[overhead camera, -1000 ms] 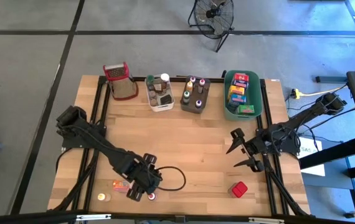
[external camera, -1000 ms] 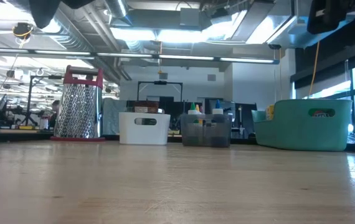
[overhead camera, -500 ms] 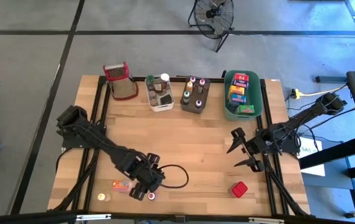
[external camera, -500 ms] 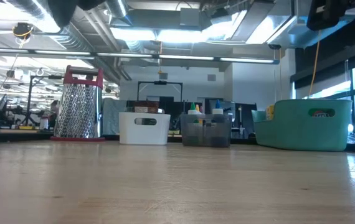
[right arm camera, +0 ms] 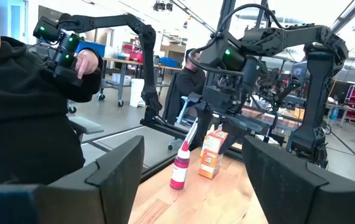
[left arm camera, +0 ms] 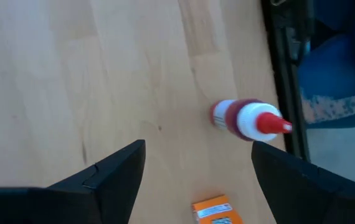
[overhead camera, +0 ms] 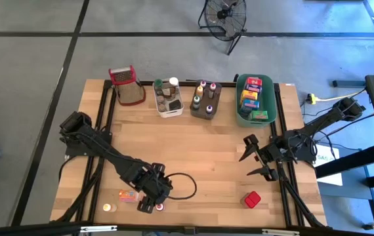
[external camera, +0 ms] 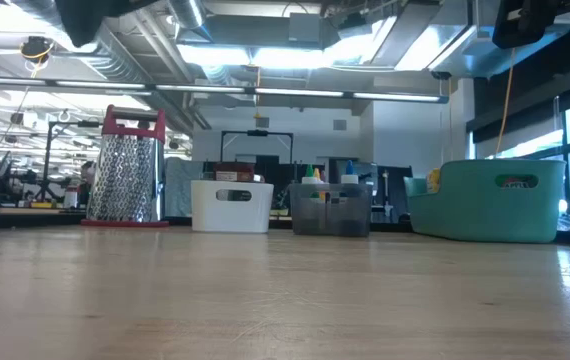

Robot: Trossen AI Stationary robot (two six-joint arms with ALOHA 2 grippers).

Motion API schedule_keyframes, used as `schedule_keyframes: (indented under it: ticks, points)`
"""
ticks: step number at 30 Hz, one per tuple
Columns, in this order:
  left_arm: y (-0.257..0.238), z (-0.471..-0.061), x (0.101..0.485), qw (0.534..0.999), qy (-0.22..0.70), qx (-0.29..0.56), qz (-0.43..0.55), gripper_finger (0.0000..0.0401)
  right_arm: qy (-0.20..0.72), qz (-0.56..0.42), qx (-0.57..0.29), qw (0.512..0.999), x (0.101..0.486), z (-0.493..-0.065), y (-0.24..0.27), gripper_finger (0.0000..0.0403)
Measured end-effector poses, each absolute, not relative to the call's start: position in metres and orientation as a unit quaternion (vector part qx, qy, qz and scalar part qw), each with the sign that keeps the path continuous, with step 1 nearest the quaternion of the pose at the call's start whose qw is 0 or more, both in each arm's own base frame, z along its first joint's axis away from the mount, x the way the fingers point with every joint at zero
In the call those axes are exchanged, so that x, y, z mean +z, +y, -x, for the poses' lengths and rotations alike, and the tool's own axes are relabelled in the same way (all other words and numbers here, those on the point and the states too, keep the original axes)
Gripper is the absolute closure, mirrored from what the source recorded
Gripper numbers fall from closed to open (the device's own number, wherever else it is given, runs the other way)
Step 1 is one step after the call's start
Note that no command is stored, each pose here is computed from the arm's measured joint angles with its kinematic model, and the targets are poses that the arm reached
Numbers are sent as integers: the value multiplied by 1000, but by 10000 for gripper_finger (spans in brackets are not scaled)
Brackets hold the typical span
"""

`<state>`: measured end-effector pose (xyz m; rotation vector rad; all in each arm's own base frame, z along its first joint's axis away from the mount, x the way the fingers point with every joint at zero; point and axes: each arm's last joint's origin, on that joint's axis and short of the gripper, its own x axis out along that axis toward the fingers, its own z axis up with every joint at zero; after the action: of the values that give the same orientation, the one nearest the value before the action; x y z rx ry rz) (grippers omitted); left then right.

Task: Pick & Place Kitchen Items
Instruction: Put the red coloring bottle into the black transparent bin

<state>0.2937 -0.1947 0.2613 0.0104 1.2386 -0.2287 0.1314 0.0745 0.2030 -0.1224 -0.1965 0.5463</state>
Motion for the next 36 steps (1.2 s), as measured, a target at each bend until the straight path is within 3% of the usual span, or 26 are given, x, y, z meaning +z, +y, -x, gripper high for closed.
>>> schedule_keyframes:
  ticks: [12, 21, 36]
  points:
    - [-226, -284, 266, 830, 535, -157, -8, 125, -97, 60, 269, 956, 203, -131, 75, 130]
    - [-234, -280, 263, 849, 510, -129, -56, 136, -94, 50, 270, 957, 203, -131, 75, 130]
    - [-249, -295, 219, 821, 546, -147, -82, 137, -90, 39, 272, 957, 203, -131, 75, 130]
